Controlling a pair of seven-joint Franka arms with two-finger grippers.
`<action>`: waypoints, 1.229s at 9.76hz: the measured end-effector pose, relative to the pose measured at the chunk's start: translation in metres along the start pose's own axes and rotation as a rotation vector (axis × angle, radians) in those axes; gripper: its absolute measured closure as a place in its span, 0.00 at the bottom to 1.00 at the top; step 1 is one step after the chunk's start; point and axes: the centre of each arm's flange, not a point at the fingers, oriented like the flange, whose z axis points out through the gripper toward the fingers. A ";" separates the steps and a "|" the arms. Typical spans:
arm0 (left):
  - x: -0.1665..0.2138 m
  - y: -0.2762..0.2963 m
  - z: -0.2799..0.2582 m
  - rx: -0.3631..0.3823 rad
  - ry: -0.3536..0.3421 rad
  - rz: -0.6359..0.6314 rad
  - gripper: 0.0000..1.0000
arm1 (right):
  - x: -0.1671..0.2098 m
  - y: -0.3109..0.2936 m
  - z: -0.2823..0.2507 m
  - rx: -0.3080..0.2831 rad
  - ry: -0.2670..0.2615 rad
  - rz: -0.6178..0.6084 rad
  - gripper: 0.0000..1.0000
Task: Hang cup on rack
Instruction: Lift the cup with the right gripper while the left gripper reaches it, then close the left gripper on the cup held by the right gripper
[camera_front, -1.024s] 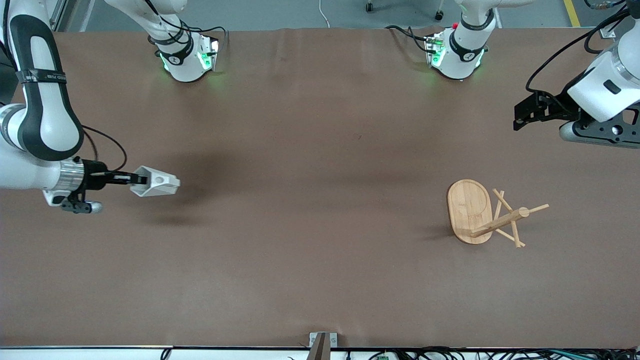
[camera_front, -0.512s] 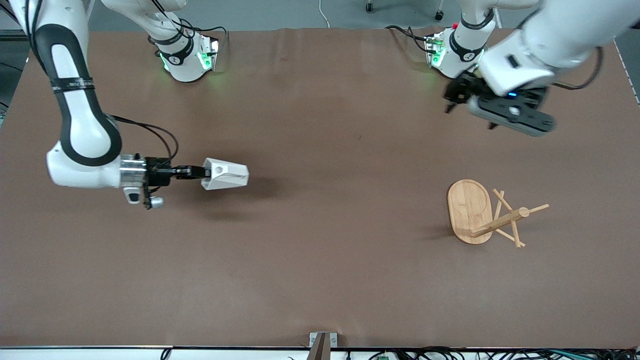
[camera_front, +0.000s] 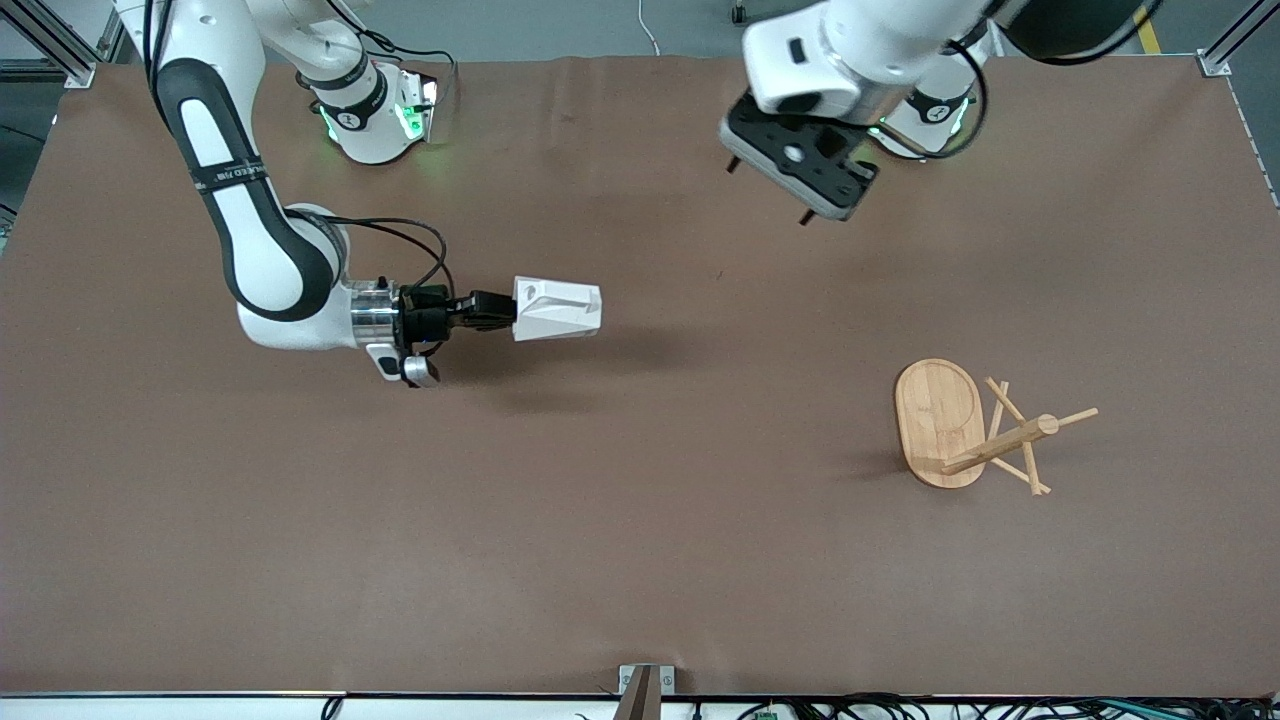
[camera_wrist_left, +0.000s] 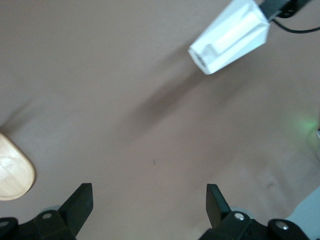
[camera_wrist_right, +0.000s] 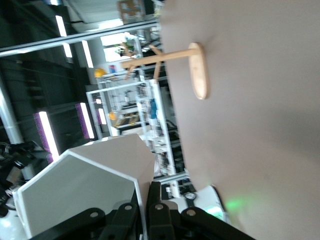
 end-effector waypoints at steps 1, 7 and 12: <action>0.001 0.026 0.003 -0.004 0.014 0.057 0.00 | -0.006 -0.001 0.017 0.049 0.007 -0.015 0.94; 0.037 0.078 0.081 0.038 0.034 0.539 0.00 | -0.033 0.020 0.083 0.228 -0.025 -0.045 0.94; 0.046 0.079 0.118 0.067 -0.019 0.645 0.00 | -0.035 0.020 0.082 0.242 -0.031 -0.055 0.94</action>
